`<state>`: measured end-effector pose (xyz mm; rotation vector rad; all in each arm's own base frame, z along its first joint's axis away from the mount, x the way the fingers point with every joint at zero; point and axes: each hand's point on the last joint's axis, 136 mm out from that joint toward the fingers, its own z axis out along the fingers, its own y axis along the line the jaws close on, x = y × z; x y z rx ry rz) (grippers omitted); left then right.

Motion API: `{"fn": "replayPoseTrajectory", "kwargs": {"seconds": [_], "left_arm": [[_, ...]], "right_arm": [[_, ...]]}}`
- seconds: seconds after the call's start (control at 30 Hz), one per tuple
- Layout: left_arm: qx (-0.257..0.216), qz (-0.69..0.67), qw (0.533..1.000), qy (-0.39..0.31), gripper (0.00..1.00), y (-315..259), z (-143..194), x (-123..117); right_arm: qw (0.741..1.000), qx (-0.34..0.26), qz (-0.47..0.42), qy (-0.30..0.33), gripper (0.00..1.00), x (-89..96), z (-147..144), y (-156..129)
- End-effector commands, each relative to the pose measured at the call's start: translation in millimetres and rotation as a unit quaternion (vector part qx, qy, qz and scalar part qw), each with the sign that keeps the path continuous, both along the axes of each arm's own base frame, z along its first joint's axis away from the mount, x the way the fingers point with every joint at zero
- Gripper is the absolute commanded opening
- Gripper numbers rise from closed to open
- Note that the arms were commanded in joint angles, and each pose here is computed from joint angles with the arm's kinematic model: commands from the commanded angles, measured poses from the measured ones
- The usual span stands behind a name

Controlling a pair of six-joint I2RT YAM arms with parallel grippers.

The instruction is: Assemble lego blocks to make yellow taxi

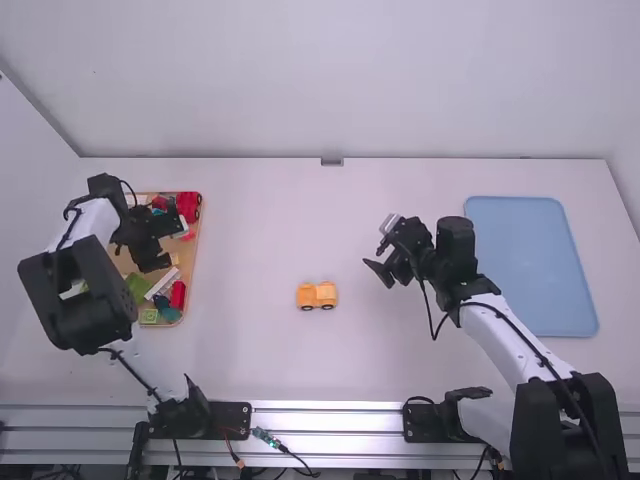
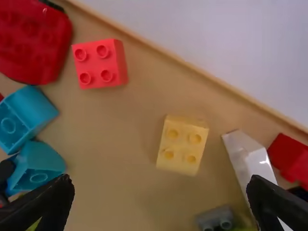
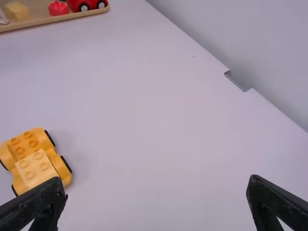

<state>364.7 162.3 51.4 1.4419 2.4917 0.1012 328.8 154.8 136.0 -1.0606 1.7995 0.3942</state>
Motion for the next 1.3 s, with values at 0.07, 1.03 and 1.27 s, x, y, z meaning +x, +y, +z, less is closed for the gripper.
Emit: {"fn": "replayPoseTrajectory", "kwargs": {"seconds": [0.07,1.03,1.27], "left_arm": [[-0.035,-0.024,0.999,-0.01,0.95,-12.7,-6.1,-0.3],[-0.053,-0.027,0.996,0.069,0.8,-1.4,-51.4,1.9],[-0.058,-0.033,0.995,0.078,0.76,-1.0,-51.4,-4.7]], "right_arm": [[1.0,0.003,0.003,-0.015,0.99,3.4,12.1,1.4],[1.0,0.002,0.005,-0.005,0.99,0.7,8.9,1.7],[1.0,0.002,0.004,-0.004,0.99,0.4,8.2,1.5]]}}
